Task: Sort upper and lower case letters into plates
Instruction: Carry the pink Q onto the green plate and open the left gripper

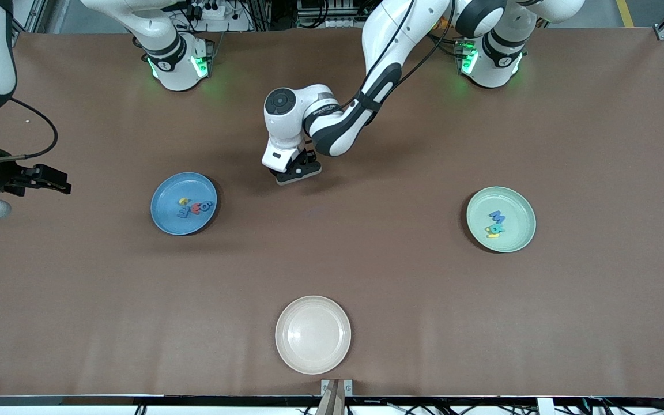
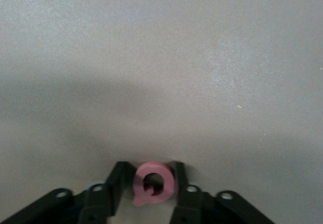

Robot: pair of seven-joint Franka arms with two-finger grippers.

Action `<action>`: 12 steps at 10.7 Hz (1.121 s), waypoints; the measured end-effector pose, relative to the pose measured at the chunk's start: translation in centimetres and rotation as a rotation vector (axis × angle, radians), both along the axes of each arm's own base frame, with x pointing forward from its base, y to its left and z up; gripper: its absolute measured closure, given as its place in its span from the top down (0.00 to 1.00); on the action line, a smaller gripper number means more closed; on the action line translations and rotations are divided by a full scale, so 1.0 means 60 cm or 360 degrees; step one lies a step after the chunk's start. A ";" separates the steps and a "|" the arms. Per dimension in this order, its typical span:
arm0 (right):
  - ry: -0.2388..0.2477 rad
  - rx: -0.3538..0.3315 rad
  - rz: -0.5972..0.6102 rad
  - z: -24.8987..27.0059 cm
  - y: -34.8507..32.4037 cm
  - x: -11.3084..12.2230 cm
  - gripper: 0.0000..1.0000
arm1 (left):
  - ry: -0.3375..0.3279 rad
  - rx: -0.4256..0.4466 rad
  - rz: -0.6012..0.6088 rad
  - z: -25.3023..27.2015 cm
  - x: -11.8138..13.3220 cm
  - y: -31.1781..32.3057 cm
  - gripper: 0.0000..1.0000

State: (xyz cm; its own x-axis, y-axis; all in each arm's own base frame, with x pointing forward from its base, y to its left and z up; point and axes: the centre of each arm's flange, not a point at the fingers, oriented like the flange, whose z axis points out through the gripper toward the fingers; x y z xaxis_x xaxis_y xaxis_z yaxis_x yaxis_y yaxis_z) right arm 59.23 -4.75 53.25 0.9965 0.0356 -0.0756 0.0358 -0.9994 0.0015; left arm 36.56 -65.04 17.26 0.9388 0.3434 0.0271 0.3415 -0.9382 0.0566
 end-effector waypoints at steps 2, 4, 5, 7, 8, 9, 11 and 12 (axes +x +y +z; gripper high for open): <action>0.0000 0.0000 0.0000 0.000 0.000 0.000 1.00 | -0.0001 -0.0002 -0.0001 0.002 0.000 -0.001 0.36; 0.0002 0.0000 -0.0001 0.000 -0.001 0.000 1.00 | -0.0011 -0.0016 -0.0023 0.009 0.002 -0.004 0.36; 0.0003 0.0000 -0.0001 0.000 0.000 0.000 1.00 | -0.0027 -0.0034 -0.0044 0.026 0.008 -0.008 0.36; 0.0003 0.0000 0.0000 0.000 0.000 0.000 1.00 | -0.0011 0.0048 -0.0122 0.095 0.032 0.010 0.36; 0.0003 0.0000 0.0000 0.000 0.000 0.000 1.00 | 0.0021 0.0088 -0.0164 0.143 0.056 0.033 0.36; 0.0004 0.0001 0.0001 0.000 0.000 0.000 1.00 | 0.0048 0.0080 -0.0180 0.193 0.086 0.057 0.36; 0.0006 0.0001 0.0002 -0.001 0.001 0.000 1.00 | 0.0057 0.0061 -0.0210 0.288 0.155 0.125 0.36; 0.0007 0.0001 0.0001 -0.001 0.001 0.000 1.00 | 0.0063 0.0063 -0.0246 0.323 0.181 0.159 0.36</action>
